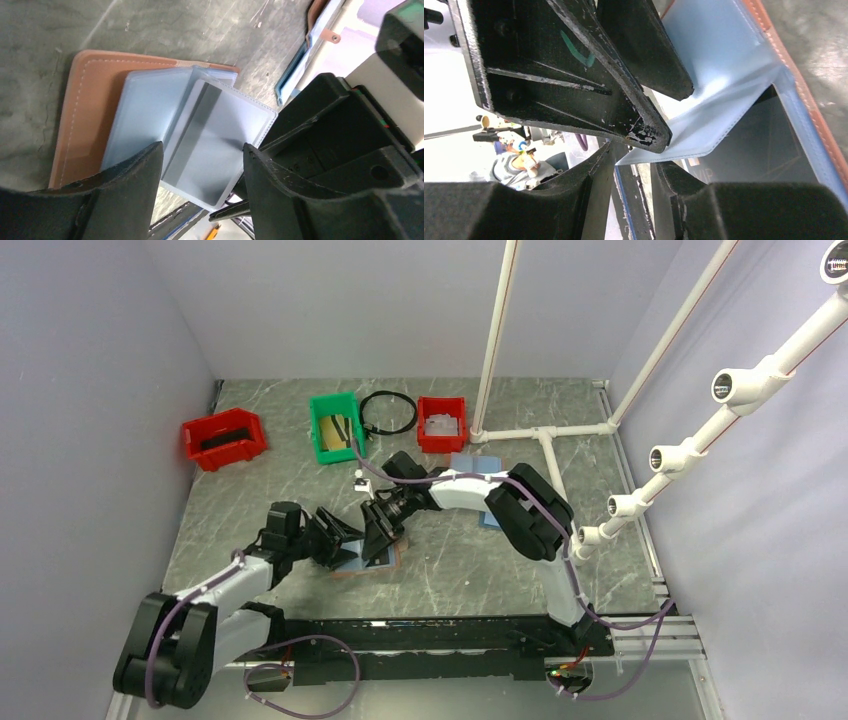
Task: Take the credit cards out of the card holder
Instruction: Remove the credit card from the card holder.
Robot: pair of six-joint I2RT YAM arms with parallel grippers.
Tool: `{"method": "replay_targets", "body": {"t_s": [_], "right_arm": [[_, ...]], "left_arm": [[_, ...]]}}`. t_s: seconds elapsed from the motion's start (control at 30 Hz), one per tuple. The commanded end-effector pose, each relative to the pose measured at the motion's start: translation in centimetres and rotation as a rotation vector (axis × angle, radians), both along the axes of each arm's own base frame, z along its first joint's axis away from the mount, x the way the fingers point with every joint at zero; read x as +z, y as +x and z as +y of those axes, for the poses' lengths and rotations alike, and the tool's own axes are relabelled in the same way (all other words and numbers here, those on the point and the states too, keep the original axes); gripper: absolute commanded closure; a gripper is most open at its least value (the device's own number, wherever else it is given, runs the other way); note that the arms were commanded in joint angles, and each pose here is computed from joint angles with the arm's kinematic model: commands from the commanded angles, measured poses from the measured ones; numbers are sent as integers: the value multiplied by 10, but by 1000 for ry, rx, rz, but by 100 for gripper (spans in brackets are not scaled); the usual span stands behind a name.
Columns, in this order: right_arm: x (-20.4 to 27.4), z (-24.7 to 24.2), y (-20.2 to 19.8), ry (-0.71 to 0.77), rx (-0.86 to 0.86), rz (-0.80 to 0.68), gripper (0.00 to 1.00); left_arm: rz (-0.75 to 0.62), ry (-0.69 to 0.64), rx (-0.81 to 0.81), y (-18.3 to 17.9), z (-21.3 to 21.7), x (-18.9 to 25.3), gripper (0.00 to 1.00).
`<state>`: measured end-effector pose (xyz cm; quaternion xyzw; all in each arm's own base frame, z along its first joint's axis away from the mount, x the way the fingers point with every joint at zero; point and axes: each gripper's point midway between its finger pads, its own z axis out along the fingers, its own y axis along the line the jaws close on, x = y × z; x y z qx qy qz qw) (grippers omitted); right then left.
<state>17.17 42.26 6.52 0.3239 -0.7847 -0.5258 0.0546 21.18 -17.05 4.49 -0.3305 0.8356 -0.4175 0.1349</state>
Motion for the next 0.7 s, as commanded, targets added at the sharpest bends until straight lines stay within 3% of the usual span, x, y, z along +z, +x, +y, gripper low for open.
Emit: {"method": "replay_targets", "body": {"t_s": [0.0,0.67], "right_arm": [[27,15,-2,88,38,-26,65],[25,33,-2,108,60,34,49]], "left_arm": [[-12,-16,75,0,6,5,34],[-43,2,71,-3,10,9,31]]}}
